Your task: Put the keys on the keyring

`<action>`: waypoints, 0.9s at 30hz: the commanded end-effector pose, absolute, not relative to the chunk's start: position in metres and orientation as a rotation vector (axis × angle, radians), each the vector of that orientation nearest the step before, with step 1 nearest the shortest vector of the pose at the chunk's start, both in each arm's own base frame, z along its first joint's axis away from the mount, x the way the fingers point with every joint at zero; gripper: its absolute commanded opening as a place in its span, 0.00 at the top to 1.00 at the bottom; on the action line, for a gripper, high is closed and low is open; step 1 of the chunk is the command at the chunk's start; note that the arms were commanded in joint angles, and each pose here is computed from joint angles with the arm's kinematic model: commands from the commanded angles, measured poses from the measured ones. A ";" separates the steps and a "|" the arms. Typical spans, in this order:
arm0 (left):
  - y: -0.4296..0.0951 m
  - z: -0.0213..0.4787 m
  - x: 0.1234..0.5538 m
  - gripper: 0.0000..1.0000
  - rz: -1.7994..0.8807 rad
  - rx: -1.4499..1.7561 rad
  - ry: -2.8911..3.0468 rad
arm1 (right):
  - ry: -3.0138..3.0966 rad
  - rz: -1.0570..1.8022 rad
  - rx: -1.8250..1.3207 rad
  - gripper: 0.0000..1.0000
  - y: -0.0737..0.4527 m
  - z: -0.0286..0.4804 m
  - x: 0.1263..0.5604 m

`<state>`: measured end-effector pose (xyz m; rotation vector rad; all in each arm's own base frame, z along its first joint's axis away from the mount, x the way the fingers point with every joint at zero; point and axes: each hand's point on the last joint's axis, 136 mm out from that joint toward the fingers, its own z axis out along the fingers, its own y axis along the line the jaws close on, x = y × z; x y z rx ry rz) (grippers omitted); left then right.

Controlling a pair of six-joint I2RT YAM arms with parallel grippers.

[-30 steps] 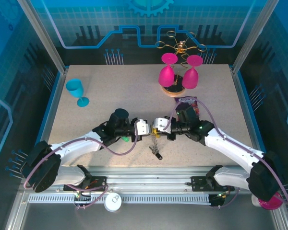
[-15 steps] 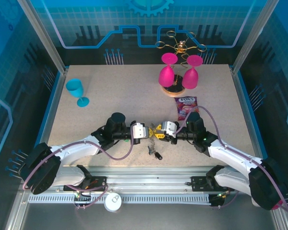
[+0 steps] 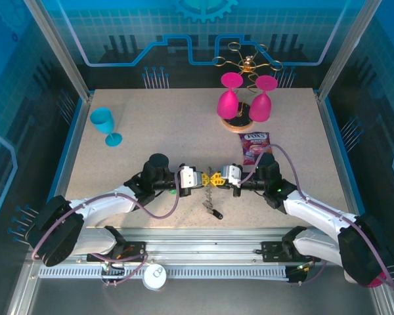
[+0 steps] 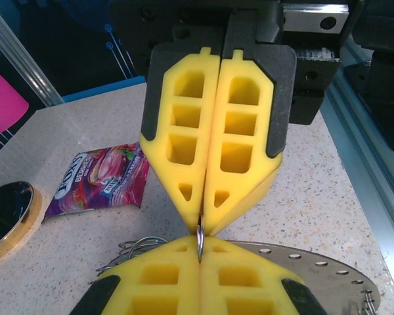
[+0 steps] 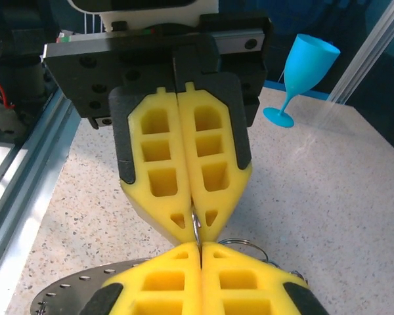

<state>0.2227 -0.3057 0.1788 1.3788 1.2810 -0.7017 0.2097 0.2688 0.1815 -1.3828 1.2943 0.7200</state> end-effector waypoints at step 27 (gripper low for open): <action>-0.300 0.196 0.223 1.00 -0.570 1.410 1.193 | 1.287 0.467 -1.370 0.61 0.255 0.208 0.219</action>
